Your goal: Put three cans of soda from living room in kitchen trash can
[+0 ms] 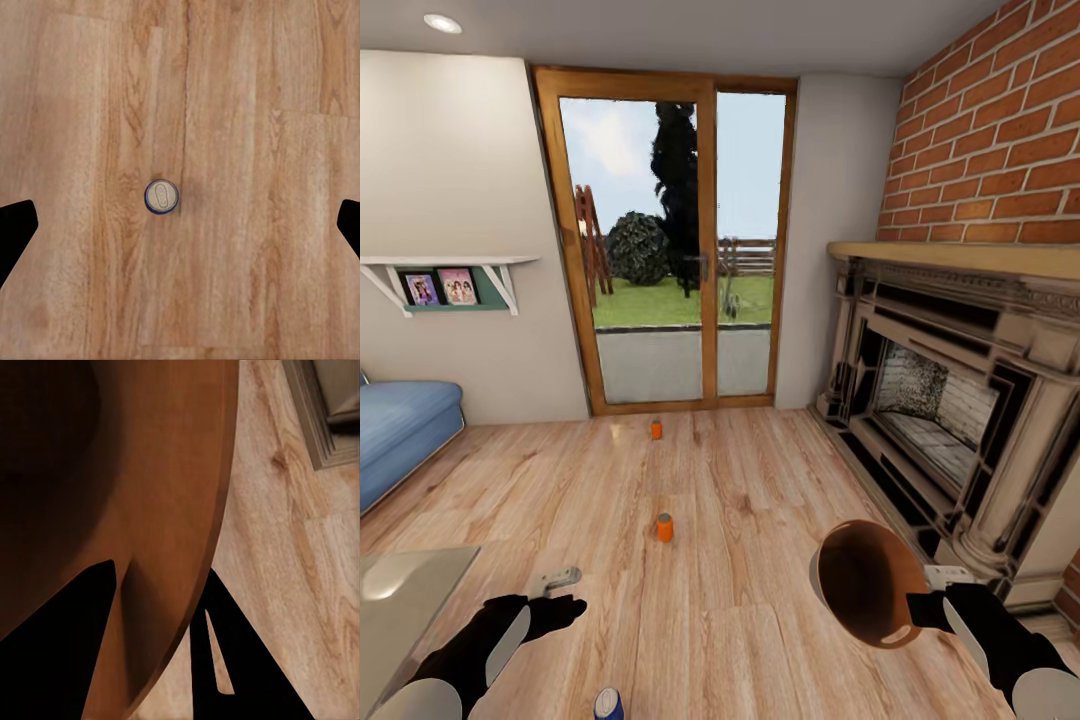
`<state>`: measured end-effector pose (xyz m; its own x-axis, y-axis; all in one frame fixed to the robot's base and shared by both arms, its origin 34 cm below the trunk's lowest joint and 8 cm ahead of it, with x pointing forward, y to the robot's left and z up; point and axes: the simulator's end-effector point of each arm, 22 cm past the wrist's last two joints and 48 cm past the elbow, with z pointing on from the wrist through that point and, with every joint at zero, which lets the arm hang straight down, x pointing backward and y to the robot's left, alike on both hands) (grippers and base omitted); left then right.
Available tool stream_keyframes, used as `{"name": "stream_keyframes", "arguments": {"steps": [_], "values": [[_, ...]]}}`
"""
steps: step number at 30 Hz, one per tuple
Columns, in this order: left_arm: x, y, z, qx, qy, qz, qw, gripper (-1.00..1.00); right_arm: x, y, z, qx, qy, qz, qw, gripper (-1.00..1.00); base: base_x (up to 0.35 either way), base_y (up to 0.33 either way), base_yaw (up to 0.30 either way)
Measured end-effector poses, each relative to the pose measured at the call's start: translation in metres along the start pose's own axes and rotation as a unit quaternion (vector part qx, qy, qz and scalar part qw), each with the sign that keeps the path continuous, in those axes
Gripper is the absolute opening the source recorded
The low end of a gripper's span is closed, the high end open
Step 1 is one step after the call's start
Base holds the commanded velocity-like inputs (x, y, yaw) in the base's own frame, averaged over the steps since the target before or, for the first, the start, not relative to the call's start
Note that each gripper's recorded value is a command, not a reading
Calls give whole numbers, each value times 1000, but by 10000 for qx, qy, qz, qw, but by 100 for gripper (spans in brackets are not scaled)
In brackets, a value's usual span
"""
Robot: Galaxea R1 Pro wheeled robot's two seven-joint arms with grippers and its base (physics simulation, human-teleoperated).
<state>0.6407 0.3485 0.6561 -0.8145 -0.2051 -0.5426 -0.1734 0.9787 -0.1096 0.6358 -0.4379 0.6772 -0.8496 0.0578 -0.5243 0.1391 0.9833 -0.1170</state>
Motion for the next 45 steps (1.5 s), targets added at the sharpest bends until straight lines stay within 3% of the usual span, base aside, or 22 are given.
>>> {"name": "stream_keyframes", "arguments": {"steps": [29,35,45], "values": [[25,6,40,8,-96,-16,10000,100,30,7,41,0,26,-44,10000,-100,0,0,0],[30,7,49,9,-132,-13,9999,100,-6,7,34,62,308,-31,9995,-100,0,0,0],[41,9,62,15,-154,-14,9999,100,-46,15,30,95,69,-100,9999,-100,0,0,0]]}}
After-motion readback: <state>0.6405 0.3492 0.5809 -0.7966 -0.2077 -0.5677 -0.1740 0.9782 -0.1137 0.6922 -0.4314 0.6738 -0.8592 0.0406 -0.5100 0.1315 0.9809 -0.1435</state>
